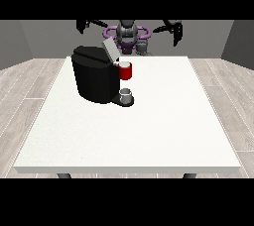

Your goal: Insert the coffee pod into the coffee machine and close the lid

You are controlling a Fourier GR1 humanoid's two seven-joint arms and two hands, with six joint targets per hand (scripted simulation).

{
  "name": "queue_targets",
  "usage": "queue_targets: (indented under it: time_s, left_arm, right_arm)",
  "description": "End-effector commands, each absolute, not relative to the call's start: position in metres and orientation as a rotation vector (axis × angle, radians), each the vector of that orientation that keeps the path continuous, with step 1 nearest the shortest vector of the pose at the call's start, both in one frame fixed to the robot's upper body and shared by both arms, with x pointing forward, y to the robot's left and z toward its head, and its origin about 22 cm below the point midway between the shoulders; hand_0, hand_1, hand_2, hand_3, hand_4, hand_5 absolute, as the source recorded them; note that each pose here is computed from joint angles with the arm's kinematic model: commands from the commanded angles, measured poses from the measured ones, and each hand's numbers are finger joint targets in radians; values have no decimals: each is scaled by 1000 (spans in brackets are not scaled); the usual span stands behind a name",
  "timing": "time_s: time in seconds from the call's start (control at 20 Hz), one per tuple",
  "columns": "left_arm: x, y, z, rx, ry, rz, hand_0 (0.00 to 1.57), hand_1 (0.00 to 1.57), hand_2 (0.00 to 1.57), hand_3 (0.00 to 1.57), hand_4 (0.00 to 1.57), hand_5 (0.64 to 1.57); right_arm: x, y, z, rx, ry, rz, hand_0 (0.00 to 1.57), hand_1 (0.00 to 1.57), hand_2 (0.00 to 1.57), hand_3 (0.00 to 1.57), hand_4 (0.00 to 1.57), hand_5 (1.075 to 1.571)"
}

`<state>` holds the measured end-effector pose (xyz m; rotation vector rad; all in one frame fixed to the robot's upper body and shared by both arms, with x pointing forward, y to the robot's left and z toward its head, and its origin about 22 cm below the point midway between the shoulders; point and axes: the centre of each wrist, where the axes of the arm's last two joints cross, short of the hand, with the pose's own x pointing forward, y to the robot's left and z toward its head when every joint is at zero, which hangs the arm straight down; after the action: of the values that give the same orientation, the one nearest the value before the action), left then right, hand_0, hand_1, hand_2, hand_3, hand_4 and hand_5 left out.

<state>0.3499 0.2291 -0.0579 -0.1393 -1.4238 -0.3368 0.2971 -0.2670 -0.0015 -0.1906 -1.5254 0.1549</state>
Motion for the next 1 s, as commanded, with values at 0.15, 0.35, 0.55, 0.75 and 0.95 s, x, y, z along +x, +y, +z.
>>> queue_targets:
  time_s: [0.15,0.35,0.55,0.75,0.95]
  left_arm:
    - [335,226,-54,-167,-1475,-329,0,0,0,0,385,1571]
    - [333,233,-42,-174,-1550,-308,0,0,0,0,391,1571]
    - [333,220,-28,-130,-1524,-319,0,0,0,0,356,1571]
    - [333,214,-3,-167,-1568,-355,0,0,0,0,342,1571]
    - [318,235,-8,-104,-1644,-321,0,0,0,0,301,1571]
  right_arm:
    - [328,-267,32,-206,-1523,104,0,0,0,0,0,1571]
    - [339,-283,42,-169,-1552,82,0,0,0,0,0,1571]
    - [350,-269,44,-72,-1484,-8,0,0,0,0,92,1571]
    - [362,-283,46,-116,-1480,-49,0,0,0,0,168,1571]
    - [376,-264,68,-78,-1501,47,0,0,0,0,0,1571]
